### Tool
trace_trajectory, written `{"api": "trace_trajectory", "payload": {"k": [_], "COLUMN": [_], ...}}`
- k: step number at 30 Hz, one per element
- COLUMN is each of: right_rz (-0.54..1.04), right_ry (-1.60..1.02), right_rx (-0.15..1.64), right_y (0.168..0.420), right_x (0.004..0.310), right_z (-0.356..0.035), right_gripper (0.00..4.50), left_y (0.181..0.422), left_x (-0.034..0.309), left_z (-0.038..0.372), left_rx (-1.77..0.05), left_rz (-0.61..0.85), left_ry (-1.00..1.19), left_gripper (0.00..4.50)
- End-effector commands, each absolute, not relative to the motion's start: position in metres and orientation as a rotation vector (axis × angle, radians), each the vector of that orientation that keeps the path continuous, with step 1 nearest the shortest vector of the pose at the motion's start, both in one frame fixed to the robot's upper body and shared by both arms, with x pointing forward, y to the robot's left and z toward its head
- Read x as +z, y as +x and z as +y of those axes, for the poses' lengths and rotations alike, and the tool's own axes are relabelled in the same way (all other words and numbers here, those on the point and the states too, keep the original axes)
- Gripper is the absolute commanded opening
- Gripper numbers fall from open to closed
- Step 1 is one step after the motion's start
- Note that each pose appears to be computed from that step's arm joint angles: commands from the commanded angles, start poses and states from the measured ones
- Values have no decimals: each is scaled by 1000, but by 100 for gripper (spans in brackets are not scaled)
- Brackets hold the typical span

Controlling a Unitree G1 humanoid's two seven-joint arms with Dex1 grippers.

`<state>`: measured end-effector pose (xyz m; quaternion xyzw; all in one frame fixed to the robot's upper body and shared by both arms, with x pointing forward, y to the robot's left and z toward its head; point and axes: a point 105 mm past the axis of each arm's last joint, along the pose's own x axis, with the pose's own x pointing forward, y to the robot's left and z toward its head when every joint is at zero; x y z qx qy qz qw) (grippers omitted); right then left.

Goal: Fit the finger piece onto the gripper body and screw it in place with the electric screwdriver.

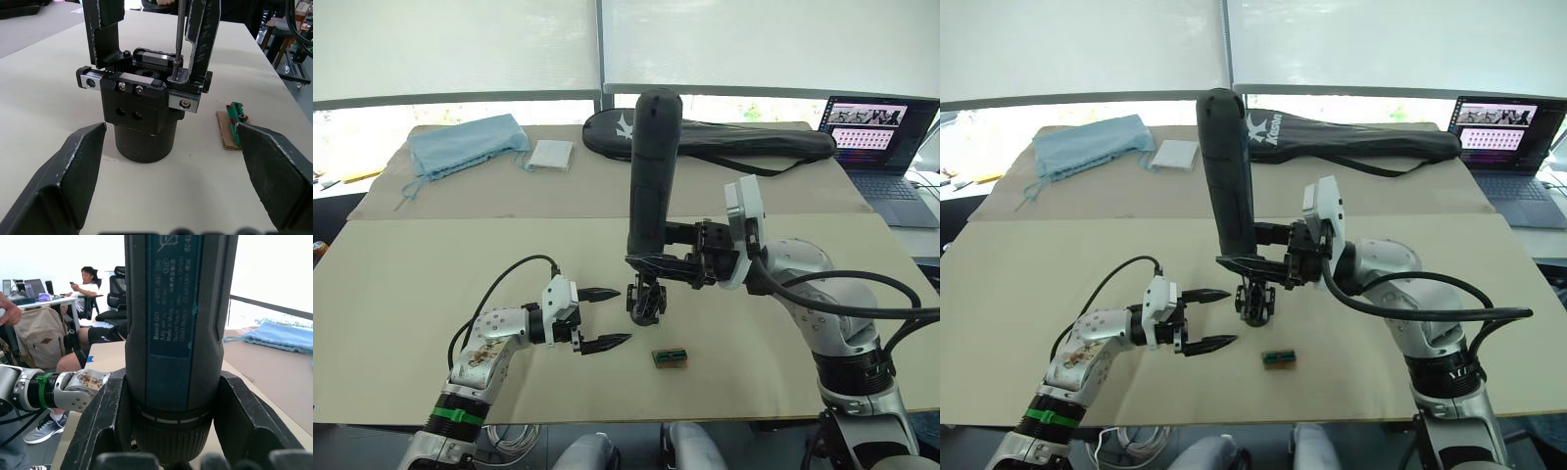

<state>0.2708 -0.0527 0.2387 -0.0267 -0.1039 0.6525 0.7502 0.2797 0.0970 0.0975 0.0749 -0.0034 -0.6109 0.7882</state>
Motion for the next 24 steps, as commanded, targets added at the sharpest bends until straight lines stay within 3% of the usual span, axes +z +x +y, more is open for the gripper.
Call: {"api": "trace_trajectory", "payload": {"k": [1,24], "right_rz": [-298,-275], "right_ry": [-87,-122], "right_rx": [1441,1427], "right_y": [263,266], "right_x": [253,246], "right_z": [-53,-47], "right_gripper": [190,190], "left_y": [281,287], "left_x": [104,95], "left_z": [96,91], "left_rx": [-1318,-1296], "left_rz": [-45,-25], "left_ry": [185,195], "left_gripper": [450,450]}}
